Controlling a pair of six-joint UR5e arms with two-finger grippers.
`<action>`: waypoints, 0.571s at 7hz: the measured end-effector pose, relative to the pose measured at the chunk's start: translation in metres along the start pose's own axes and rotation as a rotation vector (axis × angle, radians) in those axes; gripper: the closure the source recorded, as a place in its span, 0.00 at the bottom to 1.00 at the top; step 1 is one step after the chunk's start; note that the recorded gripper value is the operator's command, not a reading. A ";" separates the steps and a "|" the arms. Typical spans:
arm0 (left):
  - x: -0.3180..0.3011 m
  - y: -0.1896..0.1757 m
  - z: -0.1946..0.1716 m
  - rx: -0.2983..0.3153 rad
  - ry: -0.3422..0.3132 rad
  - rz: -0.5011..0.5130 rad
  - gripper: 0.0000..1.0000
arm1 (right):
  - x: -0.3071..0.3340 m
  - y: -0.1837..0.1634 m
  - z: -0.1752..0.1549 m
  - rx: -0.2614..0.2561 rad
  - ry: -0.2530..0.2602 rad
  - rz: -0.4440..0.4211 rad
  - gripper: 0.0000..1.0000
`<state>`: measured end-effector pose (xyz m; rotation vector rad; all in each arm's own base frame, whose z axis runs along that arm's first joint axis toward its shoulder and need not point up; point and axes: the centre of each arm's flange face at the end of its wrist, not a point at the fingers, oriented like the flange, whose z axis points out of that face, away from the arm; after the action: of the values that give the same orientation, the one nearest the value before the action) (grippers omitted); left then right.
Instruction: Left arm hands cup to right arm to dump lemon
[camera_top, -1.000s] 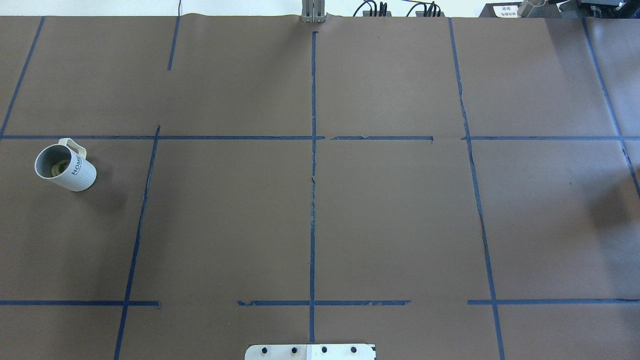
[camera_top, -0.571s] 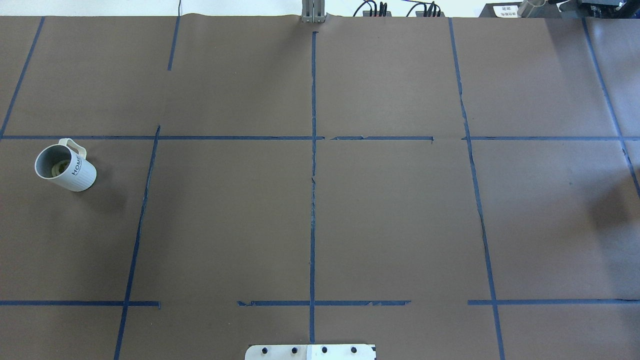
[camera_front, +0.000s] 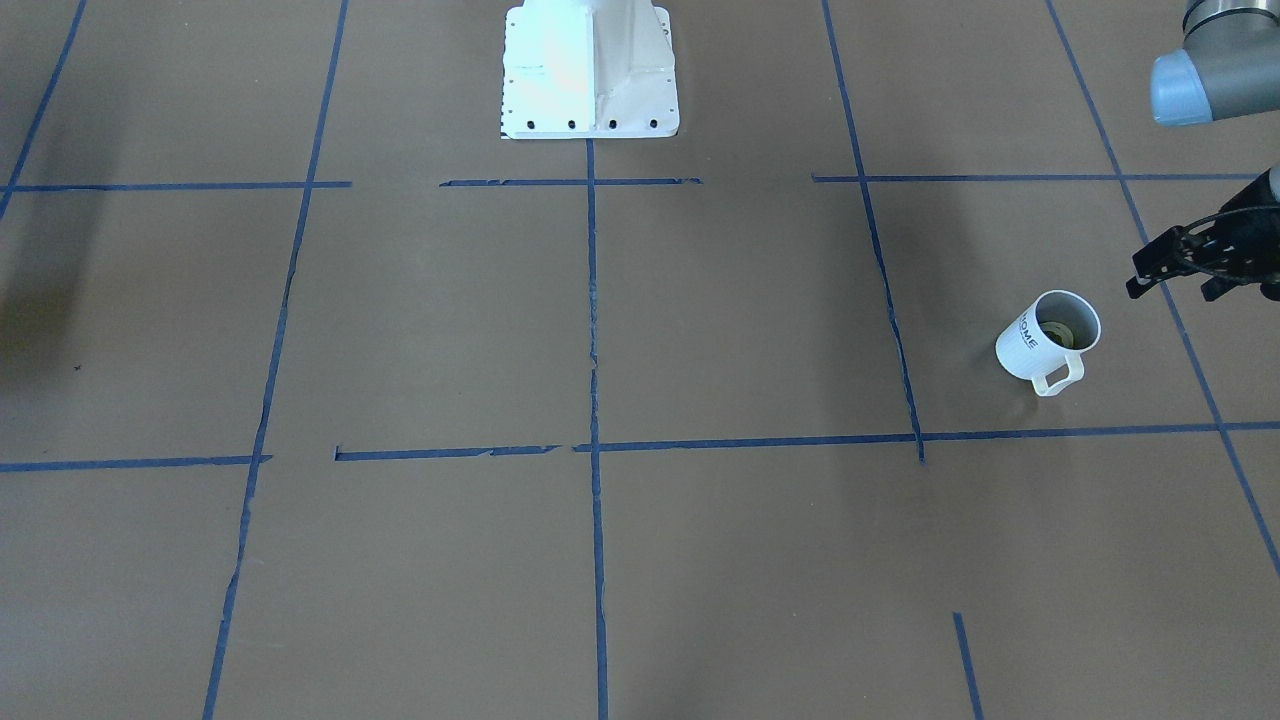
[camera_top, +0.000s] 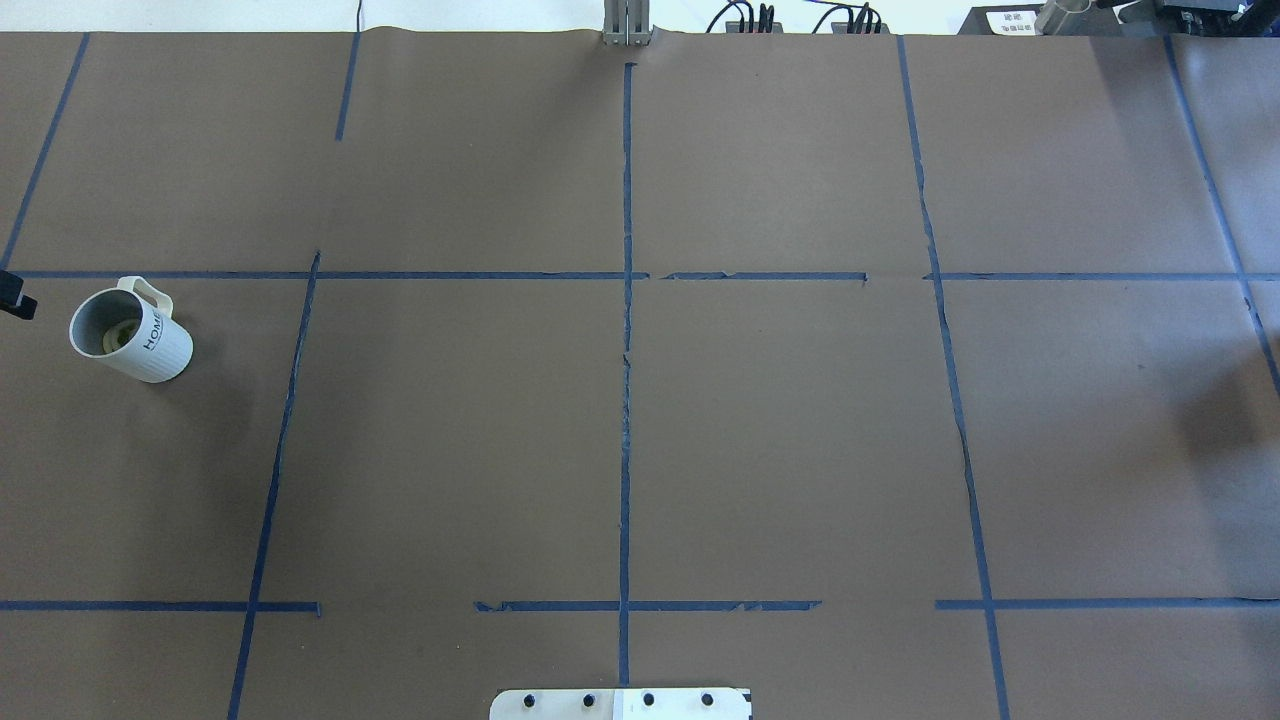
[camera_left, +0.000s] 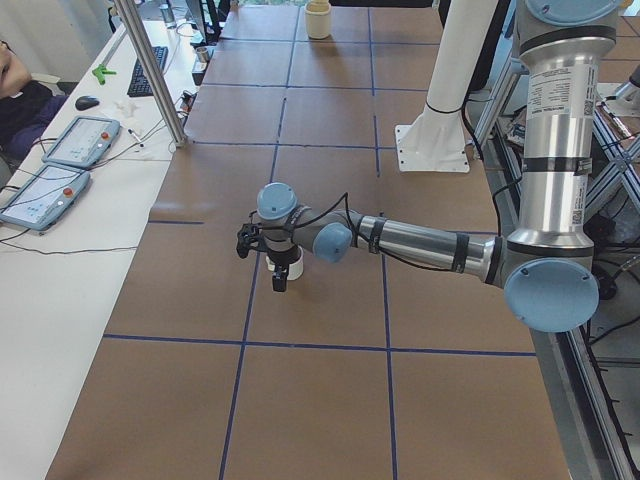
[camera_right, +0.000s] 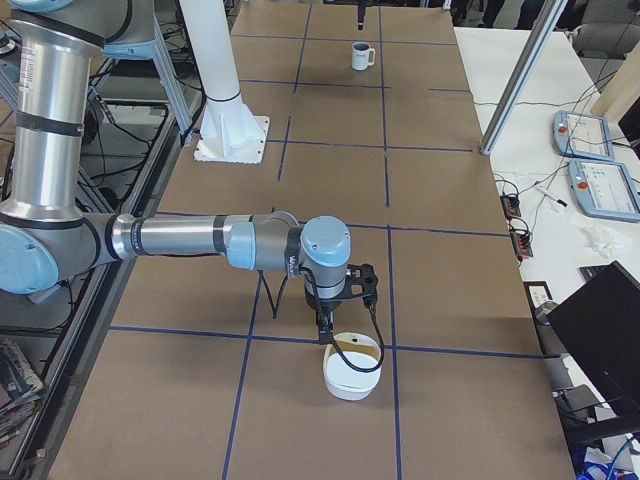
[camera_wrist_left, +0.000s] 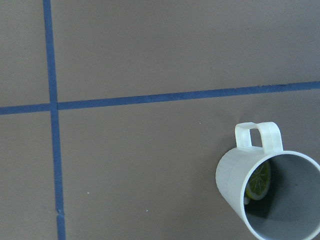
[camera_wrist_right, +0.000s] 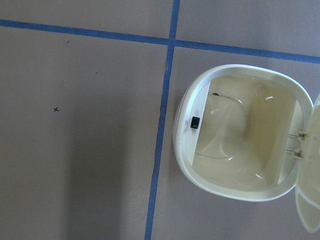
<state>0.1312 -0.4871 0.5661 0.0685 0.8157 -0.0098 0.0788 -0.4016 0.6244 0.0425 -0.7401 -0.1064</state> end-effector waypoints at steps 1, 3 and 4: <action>0.014 0.004 0.018 0.011 -0.003 -0.026 0.00 | 0.000 0.000 0.000 0.000 0.000 0.000 0.00; 0.031 0.003 0.037 0.013 0.007 -0.037 0.21 | 0.000 0.000 0.000 0.000 0.001 0.000 0.00; 0.036 0.001 0.043 0.005 0.008 -0.039 0.59 | 0.000 0.000 0.000 0.000 0.001 0.000 0.00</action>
<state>0.1877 -0.4881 0.5692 0.0574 0.8247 -0.0483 0.0789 -0.4015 0.6245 0.0421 -0.7390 -0.1064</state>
